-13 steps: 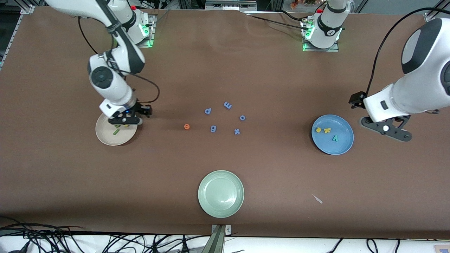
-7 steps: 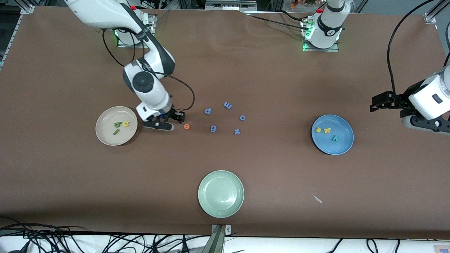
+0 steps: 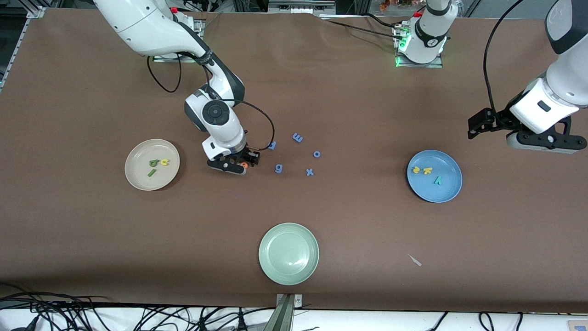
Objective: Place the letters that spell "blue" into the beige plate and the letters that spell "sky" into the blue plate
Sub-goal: 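Return the left arm to rest while the right gripper grasps the orange 6, then place the orange 6 into the beige plate with the right gripper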
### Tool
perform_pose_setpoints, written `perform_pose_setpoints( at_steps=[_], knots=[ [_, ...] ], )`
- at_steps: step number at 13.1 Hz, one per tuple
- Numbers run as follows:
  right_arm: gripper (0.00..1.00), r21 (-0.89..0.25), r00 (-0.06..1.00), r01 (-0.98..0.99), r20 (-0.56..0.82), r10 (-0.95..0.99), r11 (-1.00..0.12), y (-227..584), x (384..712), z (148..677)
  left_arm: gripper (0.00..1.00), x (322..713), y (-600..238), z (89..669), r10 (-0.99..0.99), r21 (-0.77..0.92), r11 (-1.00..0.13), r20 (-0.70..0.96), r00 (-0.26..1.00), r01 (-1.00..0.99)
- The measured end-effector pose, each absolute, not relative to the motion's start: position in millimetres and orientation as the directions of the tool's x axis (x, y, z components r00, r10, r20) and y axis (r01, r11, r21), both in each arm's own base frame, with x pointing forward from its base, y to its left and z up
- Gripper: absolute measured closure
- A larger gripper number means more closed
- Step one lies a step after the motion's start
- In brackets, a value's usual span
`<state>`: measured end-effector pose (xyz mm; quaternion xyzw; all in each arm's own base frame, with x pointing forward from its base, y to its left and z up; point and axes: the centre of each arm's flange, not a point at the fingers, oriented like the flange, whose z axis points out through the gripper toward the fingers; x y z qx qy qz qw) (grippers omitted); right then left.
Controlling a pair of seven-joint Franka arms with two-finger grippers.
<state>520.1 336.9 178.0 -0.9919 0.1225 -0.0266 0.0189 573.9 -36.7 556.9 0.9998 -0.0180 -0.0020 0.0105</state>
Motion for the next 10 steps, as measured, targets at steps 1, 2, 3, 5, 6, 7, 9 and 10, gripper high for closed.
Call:
perform_pose_setpoints(
  at_steps=[1, 2, 3, 5, 6, 7, 9, 10],
  knots=[
    [0.34, -0.042, 0.969, -0.24, 0.05, -0.242, -0.97, 336, 521, 177, 0.0, 571, -32, 558, -0.019, 0.02, -1.0, -0.003, 1.0, -0.019],
    [0.34, -0.043, 0.97, -0.236, 0.054, -0.238, -0.971, 335, 521, 176, 0.0, 569, -29, 561, -0.013, 0.02, -1.0, 0.002, 1.0, -0.013],
    [0.35, -0.047, 0.97, -0.233, 0.058, -0.236, -0.971, 336, 521, 174, 0.0, 566, -28, 565, -0.009, 0.02, -1.0, 0.007, 1.0, -0.01],
    [0.43, -0.049, 0.971, -0.227, 0.065, -0.23, -0.973, 335, 522, 173, 0.0, 563, -21, 567, 0.003, 0.02, -1.0, -0.003, 1.0, 0.003],
    [0.56, -0.049, 0.971, -0.227, 0.067, -0.23, -0.973, 335, 523, 174, 0.0, 562, -17, 567, 0.01, 0.019, -1.0, -0.013, 1.0, 0.01],
    [0.67, -0.052, 0.971, -0.226, 0.07, -0.23, -0.973, 335, 523, 175, 0.0, 562, -12, 566, 0.019, 0.019, -1.0, -0.017, 1.0, 0.019],
    [0.7, -0.055, 0.971, -0.225, 0.074, -0.228, -0.973, 337, 524, 178, 0.0, 563, -1, 564, 0.038, 0.019, -0.999, -0.019, 0.999, 0.038],
    [0.71, -0.054, 0.971, -0.224, 0.073, -0.228, -0.973, 337, 523, 177, 0.0, 564, 5, 564, 0.049, 0.019, -0.999, -0.02, 0.999, 0.049]
  ],
)
